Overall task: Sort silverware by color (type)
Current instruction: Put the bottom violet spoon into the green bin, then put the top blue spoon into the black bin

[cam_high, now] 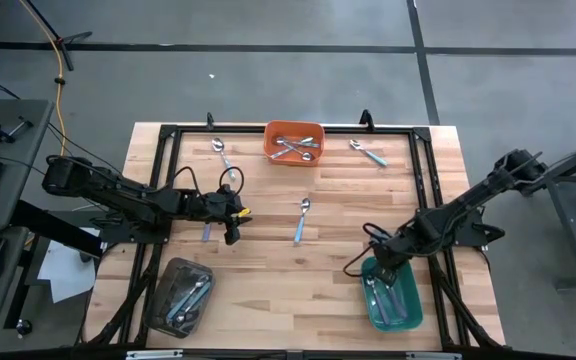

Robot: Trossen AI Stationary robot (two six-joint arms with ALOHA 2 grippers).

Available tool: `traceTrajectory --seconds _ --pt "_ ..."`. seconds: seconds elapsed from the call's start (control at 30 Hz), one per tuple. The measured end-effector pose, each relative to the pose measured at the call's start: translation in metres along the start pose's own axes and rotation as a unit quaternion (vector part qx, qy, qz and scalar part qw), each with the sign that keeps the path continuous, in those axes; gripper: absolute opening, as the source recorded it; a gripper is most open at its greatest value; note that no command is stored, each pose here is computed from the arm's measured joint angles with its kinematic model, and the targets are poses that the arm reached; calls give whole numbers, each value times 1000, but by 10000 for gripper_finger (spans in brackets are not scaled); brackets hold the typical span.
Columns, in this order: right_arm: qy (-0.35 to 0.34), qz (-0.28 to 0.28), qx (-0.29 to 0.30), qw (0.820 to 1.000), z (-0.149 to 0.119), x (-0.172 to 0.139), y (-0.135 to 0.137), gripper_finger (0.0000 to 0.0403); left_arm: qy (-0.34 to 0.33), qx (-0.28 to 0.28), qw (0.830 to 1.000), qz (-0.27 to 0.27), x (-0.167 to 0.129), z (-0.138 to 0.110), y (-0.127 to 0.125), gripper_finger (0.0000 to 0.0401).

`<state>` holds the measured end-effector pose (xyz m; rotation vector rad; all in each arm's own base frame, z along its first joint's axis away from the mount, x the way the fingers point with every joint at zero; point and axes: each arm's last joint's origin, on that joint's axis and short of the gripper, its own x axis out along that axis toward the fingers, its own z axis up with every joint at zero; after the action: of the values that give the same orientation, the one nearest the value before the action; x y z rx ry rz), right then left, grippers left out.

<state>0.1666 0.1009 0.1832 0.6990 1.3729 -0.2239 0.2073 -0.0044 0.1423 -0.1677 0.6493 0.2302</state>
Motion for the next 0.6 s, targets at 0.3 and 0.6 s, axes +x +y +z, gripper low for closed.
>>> traceTrajectory --seconds 0.3,0.6 --pt "-42 -11 -34 998 11 -33 16 68 0 -12 1000 0 0 0 0 104" --pt "-130 -42 -101 985 42 -79 23 70 -5 -9 1000 -1 0 1 0 104"
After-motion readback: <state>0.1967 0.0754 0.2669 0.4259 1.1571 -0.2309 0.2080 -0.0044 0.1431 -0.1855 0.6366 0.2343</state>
